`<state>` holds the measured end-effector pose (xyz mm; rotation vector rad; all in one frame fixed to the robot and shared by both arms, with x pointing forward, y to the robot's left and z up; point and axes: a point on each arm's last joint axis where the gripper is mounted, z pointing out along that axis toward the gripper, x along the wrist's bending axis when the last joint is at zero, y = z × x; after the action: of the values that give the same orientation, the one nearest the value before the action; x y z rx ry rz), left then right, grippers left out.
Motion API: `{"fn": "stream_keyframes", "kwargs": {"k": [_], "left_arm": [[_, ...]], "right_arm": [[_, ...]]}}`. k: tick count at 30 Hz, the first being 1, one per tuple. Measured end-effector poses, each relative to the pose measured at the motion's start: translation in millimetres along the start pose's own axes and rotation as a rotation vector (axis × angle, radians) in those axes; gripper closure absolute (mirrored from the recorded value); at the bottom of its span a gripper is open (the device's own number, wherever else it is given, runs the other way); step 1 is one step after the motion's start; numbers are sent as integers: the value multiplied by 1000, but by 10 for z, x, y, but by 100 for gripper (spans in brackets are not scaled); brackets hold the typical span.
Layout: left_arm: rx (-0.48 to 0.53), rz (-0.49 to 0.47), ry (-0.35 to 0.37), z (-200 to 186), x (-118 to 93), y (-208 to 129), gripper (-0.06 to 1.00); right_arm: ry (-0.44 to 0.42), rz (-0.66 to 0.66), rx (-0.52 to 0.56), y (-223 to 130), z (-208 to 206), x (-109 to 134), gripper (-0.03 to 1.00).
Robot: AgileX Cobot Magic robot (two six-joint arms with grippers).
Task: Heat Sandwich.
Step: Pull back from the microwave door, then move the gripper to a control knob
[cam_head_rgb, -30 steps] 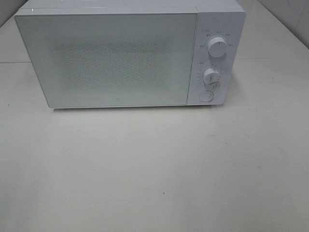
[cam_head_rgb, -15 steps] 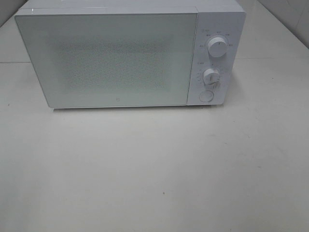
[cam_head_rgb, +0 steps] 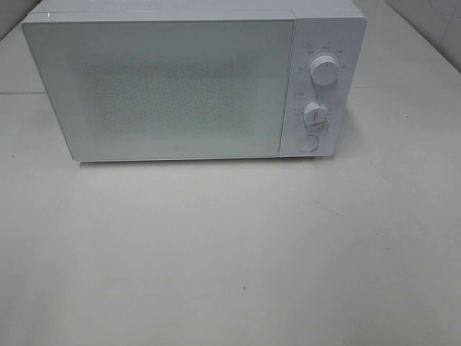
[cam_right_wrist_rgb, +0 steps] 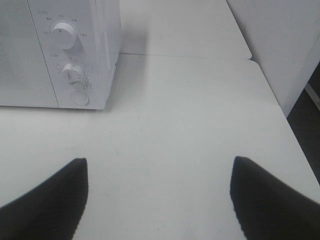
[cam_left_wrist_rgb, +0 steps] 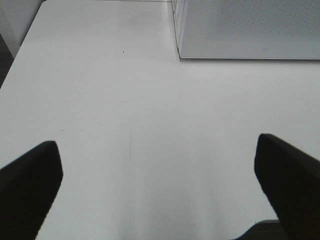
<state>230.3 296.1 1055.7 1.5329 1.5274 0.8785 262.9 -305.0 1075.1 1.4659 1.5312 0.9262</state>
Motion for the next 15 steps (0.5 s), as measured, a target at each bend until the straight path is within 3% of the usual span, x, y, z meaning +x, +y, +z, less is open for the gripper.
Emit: {"fn": "stream_keyframes", "kwargs": {"k": [15], "left_arm": [[0,0,0,0,0,0,-5]], "right_arm": [[19,-22,16,287,479,52,21]]}}
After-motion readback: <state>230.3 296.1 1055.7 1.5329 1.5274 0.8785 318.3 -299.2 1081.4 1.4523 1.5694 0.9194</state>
